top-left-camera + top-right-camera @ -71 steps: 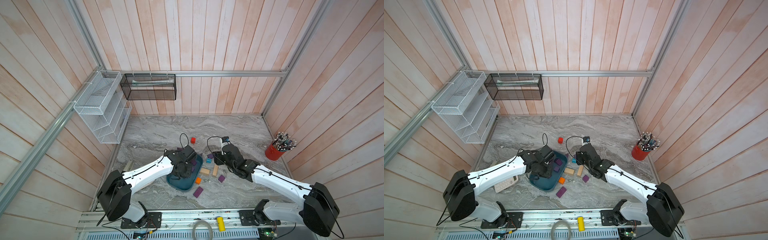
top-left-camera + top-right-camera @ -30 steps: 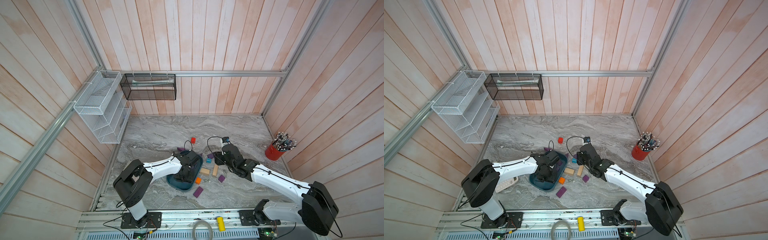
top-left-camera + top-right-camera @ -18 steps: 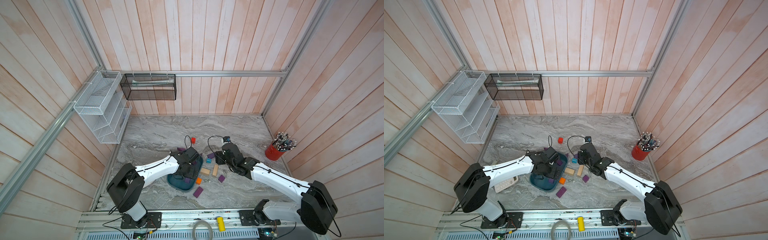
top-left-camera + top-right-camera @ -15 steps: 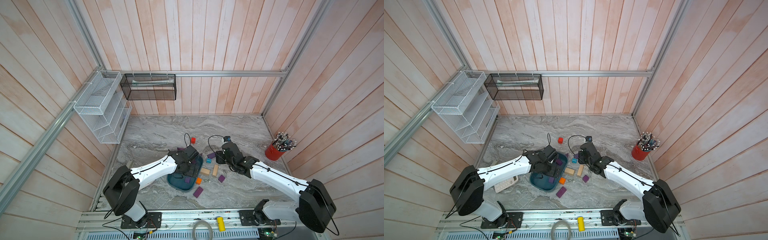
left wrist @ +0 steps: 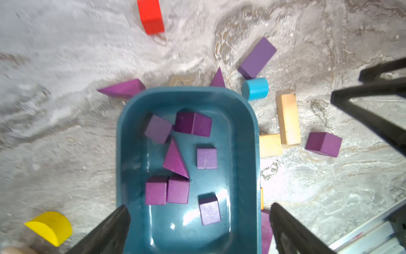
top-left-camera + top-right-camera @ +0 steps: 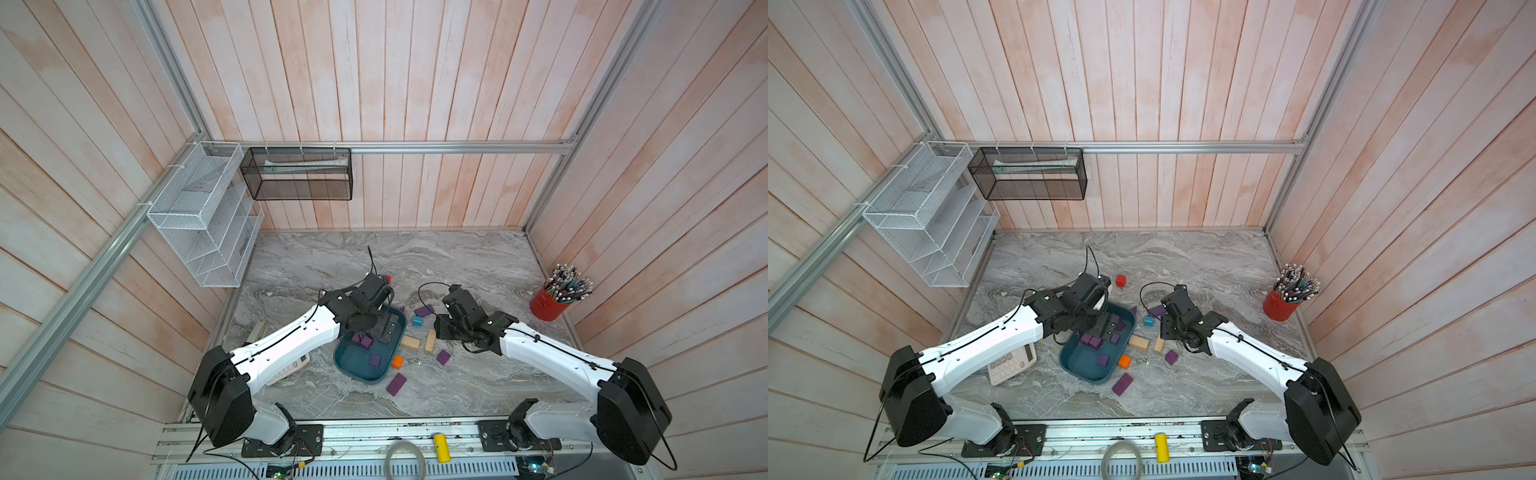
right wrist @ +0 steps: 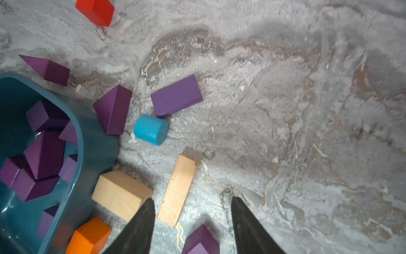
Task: Pick purple bricks into the storage bin
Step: Pick up the building block from the center of the board.
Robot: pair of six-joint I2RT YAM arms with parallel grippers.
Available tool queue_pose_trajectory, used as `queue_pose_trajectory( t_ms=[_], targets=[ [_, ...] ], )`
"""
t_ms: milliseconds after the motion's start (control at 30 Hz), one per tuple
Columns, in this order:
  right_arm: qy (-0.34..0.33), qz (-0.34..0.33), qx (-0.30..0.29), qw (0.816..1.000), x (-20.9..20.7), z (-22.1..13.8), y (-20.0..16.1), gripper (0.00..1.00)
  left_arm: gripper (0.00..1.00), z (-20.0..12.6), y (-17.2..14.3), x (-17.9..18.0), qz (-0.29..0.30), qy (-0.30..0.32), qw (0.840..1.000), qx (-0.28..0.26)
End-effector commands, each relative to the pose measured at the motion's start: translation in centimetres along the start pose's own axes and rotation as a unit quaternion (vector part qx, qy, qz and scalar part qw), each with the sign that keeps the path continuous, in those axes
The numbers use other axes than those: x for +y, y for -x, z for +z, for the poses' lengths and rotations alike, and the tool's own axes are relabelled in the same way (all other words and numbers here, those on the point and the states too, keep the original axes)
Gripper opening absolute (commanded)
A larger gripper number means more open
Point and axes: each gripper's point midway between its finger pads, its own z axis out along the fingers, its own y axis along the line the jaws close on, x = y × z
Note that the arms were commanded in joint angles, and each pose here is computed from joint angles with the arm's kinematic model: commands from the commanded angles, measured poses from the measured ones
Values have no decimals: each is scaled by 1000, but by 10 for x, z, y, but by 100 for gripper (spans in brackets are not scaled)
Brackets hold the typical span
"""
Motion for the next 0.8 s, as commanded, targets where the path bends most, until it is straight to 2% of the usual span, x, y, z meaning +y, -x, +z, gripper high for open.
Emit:
queue_pose_trajectory(
  t_ms=[0, 233, 500, 667, 767],
  targets=[
    [0, 65, 40, 997, -6, -8, -20, 58, 100, -19, 15, 8, 50, 13, 998, -28],
    [-15, 191, 53, 980, -18, -13, -37, 58, 100, -24, 21, 14, 69, 15, 996, -58],
    [-45, 323, 88, 941, -35, -15, -71, 55, 100, -20, 14, 8, 72, -17, 994, -84],
    [-77, 385, 105, 914, -44, -15, -90, 54, 100, -19, 5, -7, 96, -64, 989, -88],
    [-98, 391, 106, 909, -45, -17, -89, 54, 100, -25, 4, -13, 104, -84, 986, -99]
  ],
)
